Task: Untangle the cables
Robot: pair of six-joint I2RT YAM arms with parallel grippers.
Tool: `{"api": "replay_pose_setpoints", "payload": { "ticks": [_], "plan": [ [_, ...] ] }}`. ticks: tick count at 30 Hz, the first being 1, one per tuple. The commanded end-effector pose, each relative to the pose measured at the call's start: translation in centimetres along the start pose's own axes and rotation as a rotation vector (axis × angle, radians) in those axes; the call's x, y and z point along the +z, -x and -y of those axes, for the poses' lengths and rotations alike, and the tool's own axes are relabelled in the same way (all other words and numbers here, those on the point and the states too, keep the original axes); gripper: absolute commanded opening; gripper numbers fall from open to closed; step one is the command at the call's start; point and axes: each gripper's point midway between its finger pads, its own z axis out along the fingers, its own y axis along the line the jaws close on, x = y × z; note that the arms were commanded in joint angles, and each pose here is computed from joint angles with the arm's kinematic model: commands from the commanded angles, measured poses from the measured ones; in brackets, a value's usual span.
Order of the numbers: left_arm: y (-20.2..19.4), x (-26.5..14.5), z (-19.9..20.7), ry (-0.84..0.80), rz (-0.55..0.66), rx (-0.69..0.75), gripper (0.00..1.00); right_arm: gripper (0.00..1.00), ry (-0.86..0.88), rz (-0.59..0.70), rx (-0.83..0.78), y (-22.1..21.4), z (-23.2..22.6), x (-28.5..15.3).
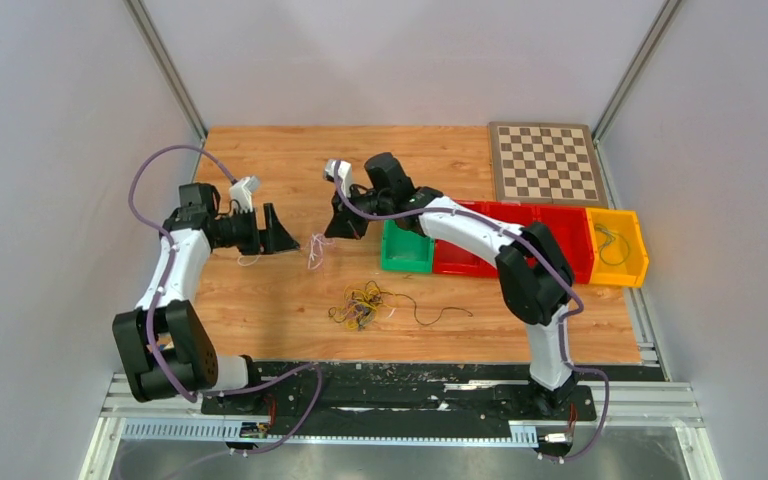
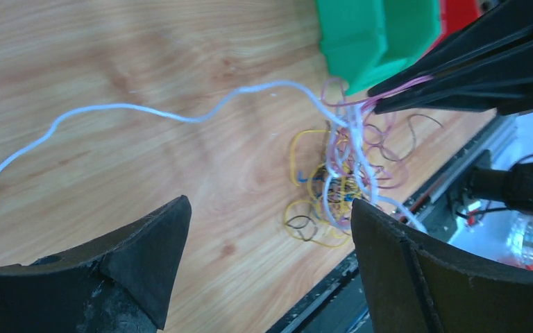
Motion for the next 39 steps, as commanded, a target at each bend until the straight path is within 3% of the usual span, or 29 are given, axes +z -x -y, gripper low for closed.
{"api": "replay_pose_setpoints", "payload": {
  "ticks": [1, 5, 7, 11, 18, 20, 26, 28, 39],
  "plan": [
    [1.7, 0.3, 4.1, -0.132, 0.098, 0.077, 0.93, 0.00, 0.049, 0.132, -0.078, 6.1, -3.1, -2.9],
    [2.1, 1.0, 6.3, -0.211, 0.124, 0.085, 0.87, 0.00, 0.069, 0.141, -0.081, 6.5, -3.8, -3.4],
    [2.3, 1.2, 6.6, -0.235, 0.143, 0.081, 0.79, 0.00, 0.083, 0.148, -0.089, 6.8, -4.5, -3.9],
    [2.2, 1.4, 7.5, -0.301, 0.154, 0.067, 0.71, 0.00, 0.111, 0.166, -0.096, 7.5, -5.8, -4.8],
    [1.6, 1.3, 9.9, -0.401, 0.174, 0.092, 0.71, 0.00, 0.127, 0.184, -0.086, 8.1, -6.6, -5.5],
    [1.6, 1.5, 9.6, -0.384, 0.186, 0.079, 0.61, 0.00, 0.136, 0.196, -0.075, 8.5, -7.0, -5.7],
    [1.3, 1.1, 8.2, -0.318, 0.179, 0.053, 0.07, 0.00, 0.081, 0.241, -0.067, 10.2, -6.6, -7.8],
    [0.8, 0.5, 7.5, -0.297, 0.174, 0.047, 0.00, 0.00, 0.025, 0.261, -0.052, 10.7, -5.1, -9.1],
    [0.0, -2.3, 1.3, -0.013, 0.169, 0.026, 0.00, 0.00, -0.138, 0.305, -0.013, 10.5, -0.8, -14.0]
  ]
}}
